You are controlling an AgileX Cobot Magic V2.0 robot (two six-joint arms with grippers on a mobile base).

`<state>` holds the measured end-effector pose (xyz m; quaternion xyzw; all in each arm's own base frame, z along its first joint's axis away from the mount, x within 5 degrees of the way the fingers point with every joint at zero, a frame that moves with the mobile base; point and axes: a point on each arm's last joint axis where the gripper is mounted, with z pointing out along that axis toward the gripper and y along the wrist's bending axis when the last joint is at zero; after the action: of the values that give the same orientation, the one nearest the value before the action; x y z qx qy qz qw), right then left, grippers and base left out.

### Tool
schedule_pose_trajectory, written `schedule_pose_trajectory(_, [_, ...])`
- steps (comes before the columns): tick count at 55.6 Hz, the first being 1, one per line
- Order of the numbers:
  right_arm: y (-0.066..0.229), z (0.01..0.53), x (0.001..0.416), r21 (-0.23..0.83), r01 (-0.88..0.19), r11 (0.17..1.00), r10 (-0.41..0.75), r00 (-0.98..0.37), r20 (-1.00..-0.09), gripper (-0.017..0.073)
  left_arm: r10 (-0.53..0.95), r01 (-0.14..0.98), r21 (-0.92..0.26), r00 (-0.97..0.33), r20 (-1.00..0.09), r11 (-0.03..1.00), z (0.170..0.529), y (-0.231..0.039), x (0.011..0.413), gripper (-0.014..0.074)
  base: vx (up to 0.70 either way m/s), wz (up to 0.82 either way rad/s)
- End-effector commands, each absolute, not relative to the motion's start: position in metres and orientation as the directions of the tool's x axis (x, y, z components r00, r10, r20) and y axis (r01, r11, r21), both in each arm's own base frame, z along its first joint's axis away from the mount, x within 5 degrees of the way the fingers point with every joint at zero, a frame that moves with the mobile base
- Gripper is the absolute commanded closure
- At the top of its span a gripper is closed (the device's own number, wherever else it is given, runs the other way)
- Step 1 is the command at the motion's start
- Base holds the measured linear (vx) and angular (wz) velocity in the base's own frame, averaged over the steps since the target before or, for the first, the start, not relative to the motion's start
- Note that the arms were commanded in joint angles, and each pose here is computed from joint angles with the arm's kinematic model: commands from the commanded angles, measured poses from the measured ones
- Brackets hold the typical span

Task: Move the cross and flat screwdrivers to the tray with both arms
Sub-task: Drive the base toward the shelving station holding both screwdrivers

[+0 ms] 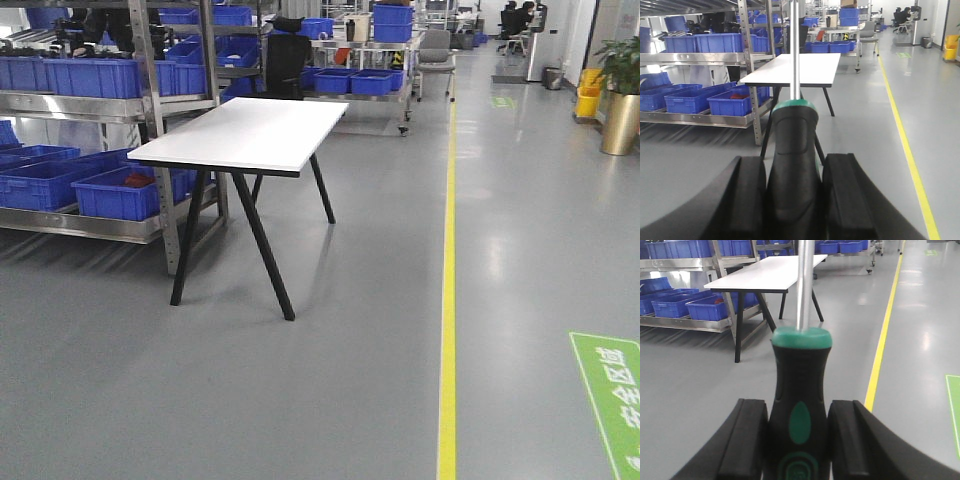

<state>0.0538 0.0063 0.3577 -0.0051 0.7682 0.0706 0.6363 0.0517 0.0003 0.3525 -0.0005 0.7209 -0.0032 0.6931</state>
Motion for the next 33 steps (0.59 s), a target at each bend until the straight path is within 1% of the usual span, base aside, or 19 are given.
schedule_pose_trajectory(1, [0.0059,0.3739,0.0562,0.091,-0.099,0.991,0.083,-0.085,-0.993,0.0567,-0.014,0.015,-0.013,0.083,-0.996,1.000,0.3703,-0.0004,0.0501,0.0591,0.47,0.14])
schedule_pose_trajectory(20, [0.0059,0.3739,0.0562,0.091,-0.099,0.991,0.083,-0.085,-0.993,0.0567,-0.014,0.015,-0.013,0.083,-0.996,1.000,0.3703,-0.0004,0.0501,0.0591,0.49,0.16])
schedule_pose_trajectory(33, [0.0059,0.3739,0.0562,0.091,-0.099,0.991,0.083,-0.085,-0.993,0.0567,-0.014,0.015,-0.013,0.083,-0.996,1.000,0.3703,-0.0004,0.0501,0.0591,0.50,0.30])
